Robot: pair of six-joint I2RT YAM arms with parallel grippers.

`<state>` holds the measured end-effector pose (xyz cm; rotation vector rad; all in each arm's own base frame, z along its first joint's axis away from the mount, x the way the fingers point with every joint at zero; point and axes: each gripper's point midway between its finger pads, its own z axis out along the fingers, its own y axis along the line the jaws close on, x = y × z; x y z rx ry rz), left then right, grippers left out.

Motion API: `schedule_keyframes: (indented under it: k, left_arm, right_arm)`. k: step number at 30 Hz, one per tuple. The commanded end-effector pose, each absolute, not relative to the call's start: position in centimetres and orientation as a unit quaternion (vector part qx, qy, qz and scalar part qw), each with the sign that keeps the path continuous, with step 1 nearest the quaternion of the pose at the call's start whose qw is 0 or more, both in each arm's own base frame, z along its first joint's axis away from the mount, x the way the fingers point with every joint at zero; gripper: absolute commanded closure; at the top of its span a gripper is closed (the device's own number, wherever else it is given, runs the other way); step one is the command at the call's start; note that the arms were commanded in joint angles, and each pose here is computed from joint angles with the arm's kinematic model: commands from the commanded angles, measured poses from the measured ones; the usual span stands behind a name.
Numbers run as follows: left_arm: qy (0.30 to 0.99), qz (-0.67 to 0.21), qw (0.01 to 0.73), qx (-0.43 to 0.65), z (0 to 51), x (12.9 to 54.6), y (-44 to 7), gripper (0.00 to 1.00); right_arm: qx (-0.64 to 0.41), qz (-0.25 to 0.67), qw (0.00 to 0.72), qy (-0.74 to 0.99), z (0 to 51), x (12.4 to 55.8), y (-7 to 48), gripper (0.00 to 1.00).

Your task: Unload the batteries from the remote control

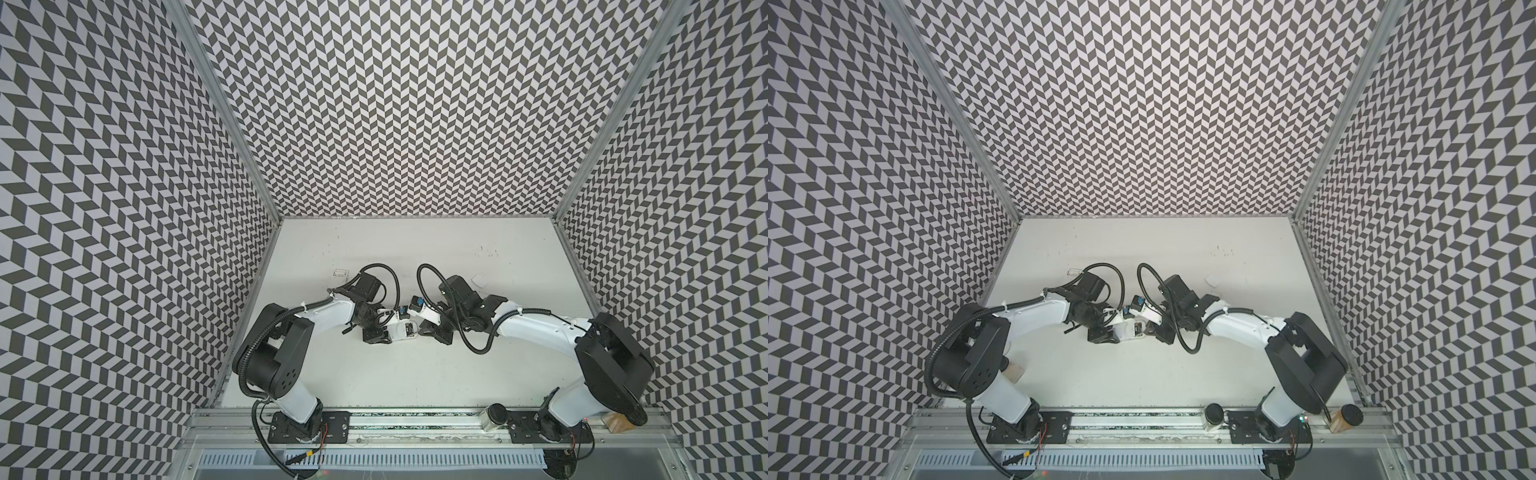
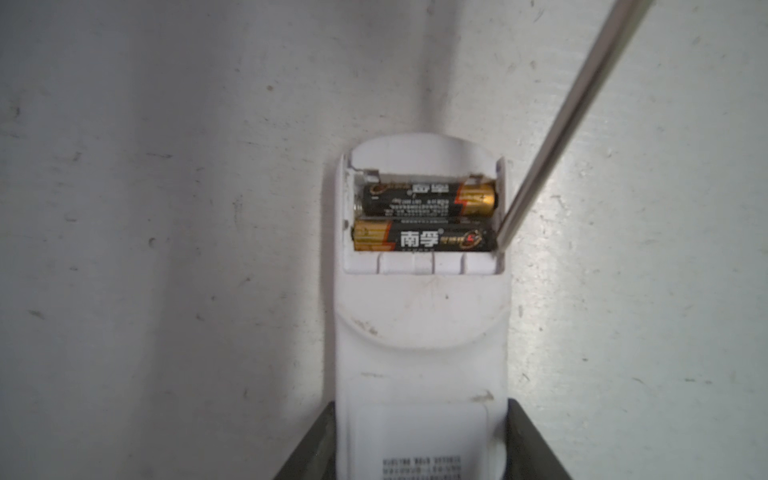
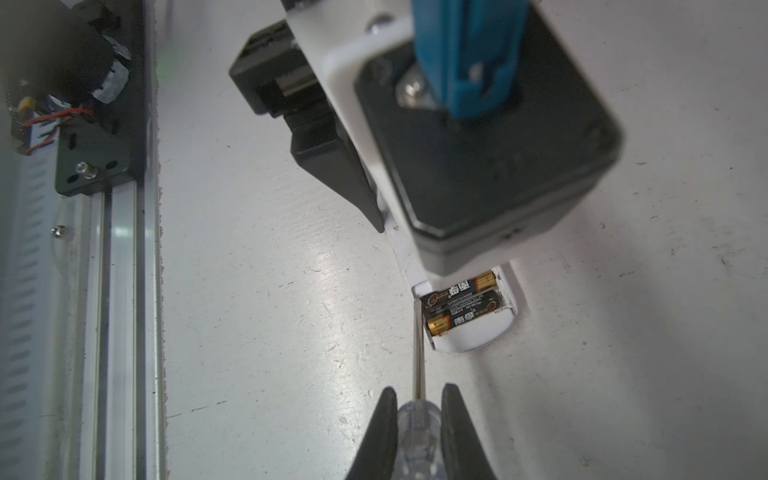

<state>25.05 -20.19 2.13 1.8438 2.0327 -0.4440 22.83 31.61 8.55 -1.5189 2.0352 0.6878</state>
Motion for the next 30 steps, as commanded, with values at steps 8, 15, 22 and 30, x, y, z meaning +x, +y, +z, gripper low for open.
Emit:
schedule_keyframes:
  k: [8, 15, 22, 30]
  left_arm:
    - [0.724, -0.182, 0.131, 0.652, 0.7, 22.9, -19.9, 0.49]
    - [0.724, -0.183, 0.131, 0.652, 0.8, 22.9, -19.9, 0.49]
    - [0.722, -0.186, 0.131, 0.654, 0.8, 22.8, -20.0, 0.49]
    - [0.723, -0.184, 0.13, 0.653, 0.8, 22.8, -19.9, 0.49]
  right_arm:
    - [-0.564, 0.221, 0.255, 0.754, 7.9, 23.1, 31.1, 1.0]
    - [-0.546, 0.204, 0.304, 0.754, 8.7, 24.5, 31.6, 1.0]
    - [-0.519, 0.165, 0.386, 0.745, 10.4, 26.2, 31.3, 1.0]
    - [-0.546, 0.196, 0.365, 0.728, 10.9, 24.6, 31.8, 1.0]
